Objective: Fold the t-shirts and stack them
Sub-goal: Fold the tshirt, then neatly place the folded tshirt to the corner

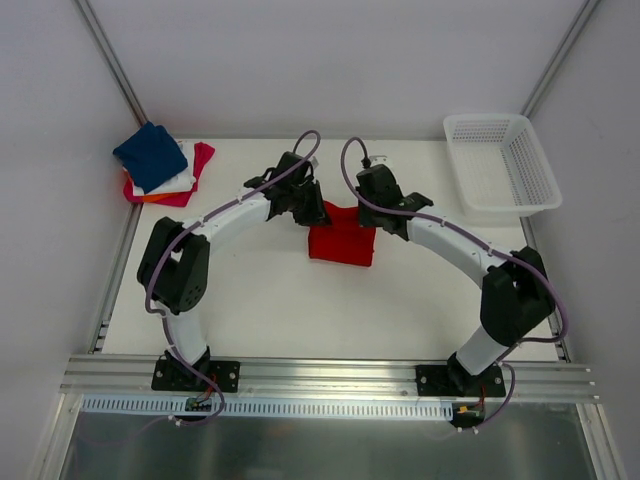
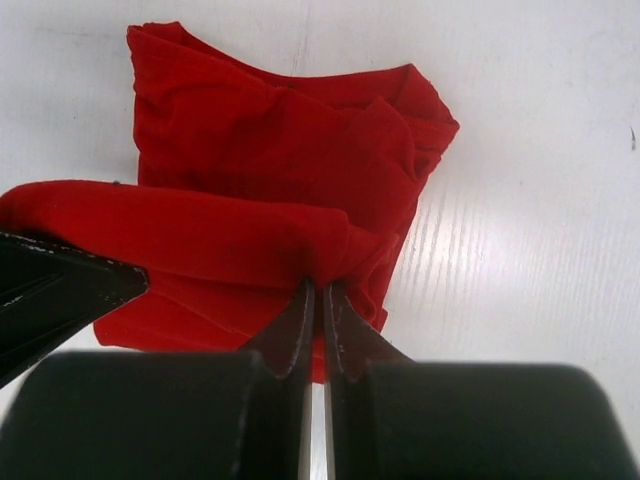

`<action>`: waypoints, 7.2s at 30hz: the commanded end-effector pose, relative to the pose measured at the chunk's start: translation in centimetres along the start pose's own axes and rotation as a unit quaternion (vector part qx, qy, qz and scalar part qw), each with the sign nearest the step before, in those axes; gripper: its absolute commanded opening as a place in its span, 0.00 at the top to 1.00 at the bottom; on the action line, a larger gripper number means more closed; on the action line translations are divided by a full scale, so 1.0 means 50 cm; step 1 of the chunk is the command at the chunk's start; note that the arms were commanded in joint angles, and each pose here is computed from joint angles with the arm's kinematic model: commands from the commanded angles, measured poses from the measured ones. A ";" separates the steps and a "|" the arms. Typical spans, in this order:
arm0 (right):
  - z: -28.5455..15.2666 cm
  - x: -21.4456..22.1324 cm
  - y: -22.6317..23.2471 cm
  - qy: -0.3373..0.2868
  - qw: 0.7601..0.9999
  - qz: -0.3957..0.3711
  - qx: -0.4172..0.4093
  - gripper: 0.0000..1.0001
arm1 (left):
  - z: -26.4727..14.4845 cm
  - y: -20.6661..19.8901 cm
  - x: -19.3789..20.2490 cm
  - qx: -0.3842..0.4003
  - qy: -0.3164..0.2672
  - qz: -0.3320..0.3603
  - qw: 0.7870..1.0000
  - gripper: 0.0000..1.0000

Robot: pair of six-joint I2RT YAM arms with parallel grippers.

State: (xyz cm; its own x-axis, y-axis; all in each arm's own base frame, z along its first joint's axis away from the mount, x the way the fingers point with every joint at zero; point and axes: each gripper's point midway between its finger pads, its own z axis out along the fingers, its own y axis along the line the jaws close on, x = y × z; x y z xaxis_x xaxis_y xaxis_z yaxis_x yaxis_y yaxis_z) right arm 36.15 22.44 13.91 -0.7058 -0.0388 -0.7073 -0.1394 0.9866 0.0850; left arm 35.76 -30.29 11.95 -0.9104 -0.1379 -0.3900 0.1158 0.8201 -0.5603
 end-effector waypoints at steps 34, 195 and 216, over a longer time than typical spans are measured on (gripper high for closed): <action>0.045 -0.116 -0.114 -0.022 0.998 -0.005 0.067 0.58 | 0.020 0.102 -0.127 -0.022 -0.023 -0.010 0.999 0.01; -0.148 -0.114 -0.027 -0.076 0.992 0.035 -0.095 0.61 | 0.128 0.174 -0.059 0.056 -0.025 -0.074 0.995 0.01; -0.134 -0.111 -0.023 -0.069 0.993 0.037 -0.093 0.61 | 0.170 0.142 0.019 0.142 0.030 -0.091 0.985 0.24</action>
State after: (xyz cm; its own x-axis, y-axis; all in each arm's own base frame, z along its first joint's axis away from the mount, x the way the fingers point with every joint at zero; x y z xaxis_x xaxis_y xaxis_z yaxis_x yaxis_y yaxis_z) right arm 35.59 20.04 21.39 -0.6359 0.0539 -0.7699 -0.2120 0.9470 0.2414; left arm 41.16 -28.98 4.81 -0.9103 -0.2708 -0.3130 0.1077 0.5753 -0.8108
